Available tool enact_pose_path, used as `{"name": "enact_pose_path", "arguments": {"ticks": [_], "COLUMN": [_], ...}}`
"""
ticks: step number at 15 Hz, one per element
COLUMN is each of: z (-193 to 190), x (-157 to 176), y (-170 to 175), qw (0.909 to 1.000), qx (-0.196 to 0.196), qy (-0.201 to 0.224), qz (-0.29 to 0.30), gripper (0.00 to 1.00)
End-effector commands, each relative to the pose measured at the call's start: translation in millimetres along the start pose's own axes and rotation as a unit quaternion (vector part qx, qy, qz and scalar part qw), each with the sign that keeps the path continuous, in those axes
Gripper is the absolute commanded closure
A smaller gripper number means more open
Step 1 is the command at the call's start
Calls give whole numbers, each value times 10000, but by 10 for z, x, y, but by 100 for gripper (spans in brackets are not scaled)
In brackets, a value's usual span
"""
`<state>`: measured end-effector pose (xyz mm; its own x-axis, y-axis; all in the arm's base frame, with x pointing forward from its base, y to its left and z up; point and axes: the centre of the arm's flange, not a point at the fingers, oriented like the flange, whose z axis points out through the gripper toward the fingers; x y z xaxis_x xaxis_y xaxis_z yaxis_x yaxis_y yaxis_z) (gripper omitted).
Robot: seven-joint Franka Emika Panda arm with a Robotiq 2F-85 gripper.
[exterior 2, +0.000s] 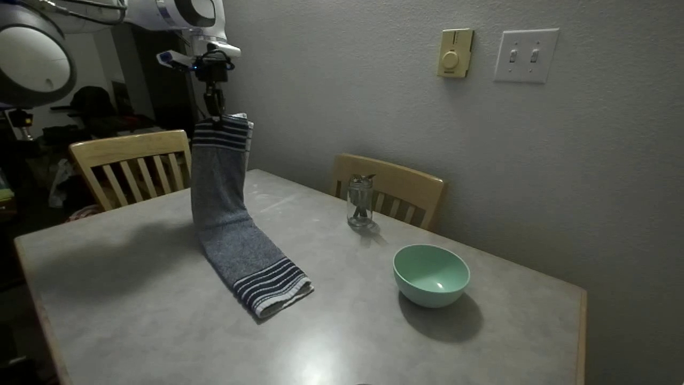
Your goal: Fold the grey towel in half
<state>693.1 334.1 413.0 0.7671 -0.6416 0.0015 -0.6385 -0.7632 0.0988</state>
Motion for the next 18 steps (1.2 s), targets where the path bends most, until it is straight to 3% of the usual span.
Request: {"name": "enact_pose_path", "arguments": {"ticks": [1,9,14,16,17,18], "z": [80,75,70,40,-191,-209], "x": [-94,63,80,99,446,464], "y": [760,909,921,906,245,234], "qw": [9993,9967,9900,9880,9918,9910], "qx": [175,226,562,785,478,562], "qy": [-299,-752,-852,-677,-661,-630], "qz": [120,227,976,1144,979,1043], "gripper": [98,98,98,98,90,90]}}
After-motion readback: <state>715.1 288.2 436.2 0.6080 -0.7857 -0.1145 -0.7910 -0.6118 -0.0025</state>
